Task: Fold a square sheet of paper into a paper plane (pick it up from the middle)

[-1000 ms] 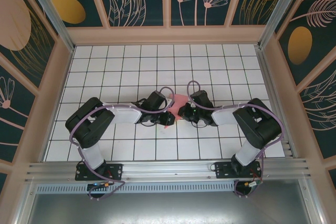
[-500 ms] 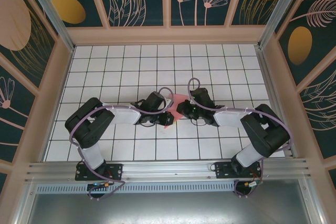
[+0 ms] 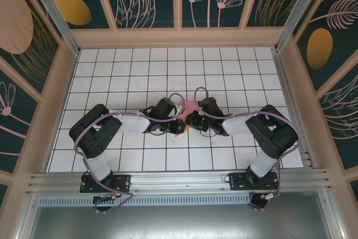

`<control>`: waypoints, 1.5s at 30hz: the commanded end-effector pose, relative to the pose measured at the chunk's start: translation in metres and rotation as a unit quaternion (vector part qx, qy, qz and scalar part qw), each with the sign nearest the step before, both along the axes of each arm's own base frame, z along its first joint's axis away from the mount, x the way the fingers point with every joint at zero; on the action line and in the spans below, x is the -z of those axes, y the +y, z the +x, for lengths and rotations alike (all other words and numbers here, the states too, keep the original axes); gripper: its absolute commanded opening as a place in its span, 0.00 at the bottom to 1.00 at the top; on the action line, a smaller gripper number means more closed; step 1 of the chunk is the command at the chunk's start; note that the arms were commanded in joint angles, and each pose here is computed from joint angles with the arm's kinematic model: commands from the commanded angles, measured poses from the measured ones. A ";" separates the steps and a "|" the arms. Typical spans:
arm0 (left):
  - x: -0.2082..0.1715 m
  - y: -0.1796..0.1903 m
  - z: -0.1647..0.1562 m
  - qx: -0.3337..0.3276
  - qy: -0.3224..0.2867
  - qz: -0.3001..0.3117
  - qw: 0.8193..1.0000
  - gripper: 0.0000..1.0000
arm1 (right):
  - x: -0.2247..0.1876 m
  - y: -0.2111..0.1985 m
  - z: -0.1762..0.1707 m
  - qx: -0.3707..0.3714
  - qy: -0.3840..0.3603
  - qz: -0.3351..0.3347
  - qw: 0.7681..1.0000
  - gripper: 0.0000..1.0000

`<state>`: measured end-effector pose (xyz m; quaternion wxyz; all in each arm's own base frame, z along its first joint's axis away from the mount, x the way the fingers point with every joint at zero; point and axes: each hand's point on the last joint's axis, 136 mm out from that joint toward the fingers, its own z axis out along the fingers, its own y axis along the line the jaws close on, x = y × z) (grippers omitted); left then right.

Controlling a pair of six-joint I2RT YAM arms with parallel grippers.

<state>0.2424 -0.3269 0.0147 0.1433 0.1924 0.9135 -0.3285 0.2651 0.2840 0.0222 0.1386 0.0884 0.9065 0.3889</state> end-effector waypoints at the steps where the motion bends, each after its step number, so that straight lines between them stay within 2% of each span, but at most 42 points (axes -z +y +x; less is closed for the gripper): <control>1: 0.022 0.019 -0.013 -0.010 0.029 0.041 0.999 0.16 | 0.015 -0.004 -0.002 0.006 0.010 -0.013 1.000 0.11; 7: 0.006 0.017 -0.008 -0.012 0.010 0.033 0.999 0.18 | 0.039 -0.021 -0.009 0.021 0.031 -0.063 0.997 0.10; 13: -0.043 0.005 0.000 -0.001 -0.025 -0.004 1.000 0.24 | 0.042 -0.023 -0.011 0.014 0.033 -0.072 0.997 0.10; 19: -0.075 -0.017 -0.012 0.037 0.011 -0.070 0.997 0.24 | 0.041 -0.021 -0.010 0.009 0.031 -0.075 0.997 0.10; 22: -0.071 -0.022 -0.018 0.044 0.035 -0.082 0.995 0.24 | 0.042 -0.022 -0.010 0.010 0.032 -0.078 0.996 0.10; 28: -0.050 -0.021 -0.022 0.040 0.065 -0.066 0.995 0.22 | 0.043 -0.023 -0.010 0.010 0.033 -0.081 0.996 0.10; 29: -0.036 -0.018 -0.023 0.037 0.078 -0.052 0.995 0.21 | 0.043 -0.023 -0.011 0.010 0.034 -0.082 0.996 0.10; 33: -0.030 -0.009 -0.021 0.016 0.067 -0.035 0.997 0.15 | 0.043 -0.024 -0.011 0.010 0.035 -0.084 0.996 0.10; 35: -0.033 -0.004 -0.016 0.001 0.052 -0.027 0.998 0.06 | 0.044 -0.024 -0.011 0.011 0.036 -0.085 0.996 0.10; 38: -0.042 -0.002 -0.009 -0.021 0.031 -0.036 0.999 0.00 | 0.045 -0.024 -0.010 0.010 0.036 -0.087 0.996 0.10; 45: -0.041 -0.004 -0.012 -0.012 0.039 -0.038 0.998 0.00 | 0.045 -0.024 -0.009 0.012 0.036 -0.088 0.995 0.10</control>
